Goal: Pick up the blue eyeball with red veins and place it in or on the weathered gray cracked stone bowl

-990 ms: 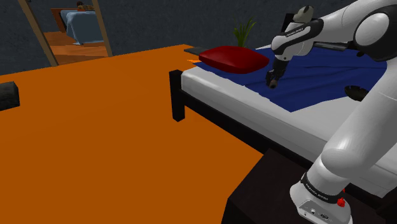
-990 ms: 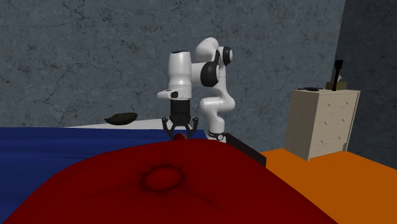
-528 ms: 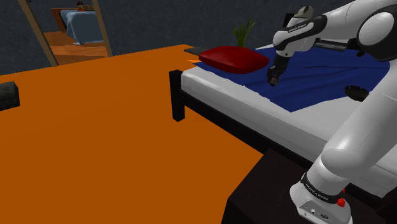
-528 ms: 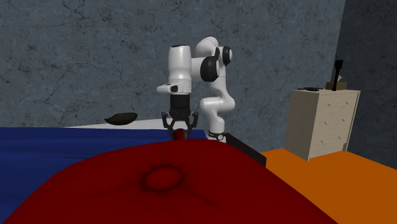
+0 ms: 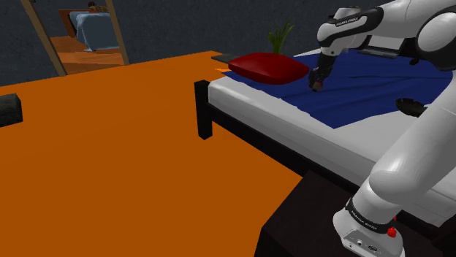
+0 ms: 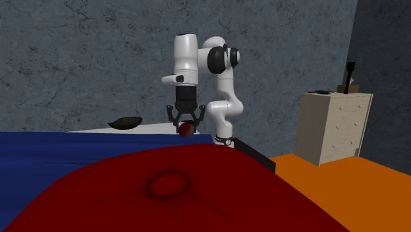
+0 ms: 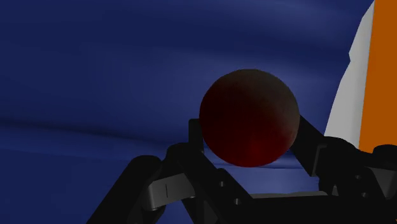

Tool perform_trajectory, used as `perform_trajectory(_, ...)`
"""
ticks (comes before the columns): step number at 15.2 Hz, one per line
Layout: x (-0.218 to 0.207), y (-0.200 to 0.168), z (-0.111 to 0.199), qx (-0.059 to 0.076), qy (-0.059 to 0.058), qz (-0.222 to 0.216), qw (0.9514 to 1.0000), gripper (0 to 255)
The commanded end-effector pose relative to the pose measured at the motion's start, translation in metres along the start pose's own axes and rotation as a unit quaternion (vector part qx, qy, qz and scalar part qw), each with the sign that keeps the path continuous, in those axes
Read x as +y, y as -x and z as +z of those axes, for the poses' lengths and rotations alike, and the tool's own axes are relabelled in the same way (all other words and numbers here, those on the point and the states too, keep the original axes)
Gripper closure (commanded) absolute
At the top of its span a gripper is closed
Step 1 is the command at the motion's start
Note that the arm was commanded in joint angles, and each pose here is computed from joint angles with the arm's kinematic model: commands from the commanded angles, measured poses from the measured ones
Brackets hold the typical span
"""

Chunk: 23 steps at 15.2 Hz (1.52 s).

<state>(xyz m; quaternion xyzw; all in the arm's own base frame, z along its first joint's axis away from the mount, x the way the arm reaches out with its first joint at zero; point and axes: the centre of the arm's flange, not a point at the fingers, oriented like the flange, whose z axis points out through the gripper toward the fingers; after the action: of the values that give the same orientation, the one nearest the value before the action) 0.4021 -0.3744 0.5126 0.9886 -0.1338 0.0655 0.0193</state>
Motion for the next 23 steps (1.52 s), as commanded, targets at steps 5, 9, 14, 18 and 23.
perform_trajectory(5, 0.001, -0.004, -0.031, 0.0, 0.0, 0.0, 1.0, 255)
perform_trajectory(9, 0.001, -0.007, -0.052, 0.0, 0.0, 0.0, 1.0, 255)
perform_trajectory(14, 0.039, 0.029, -0.061, 0.0, 0.0, 0.0, 1.0, 255)
perform_trajectory(18, 0.076, 0.066, -0.065, 0.0, 0.0, 0.0, 1.0, 255)
perform_trajectory(23, 0.123, 0.112, -0.071, 0.0, 0.0, 0.0, 1.0, 255)
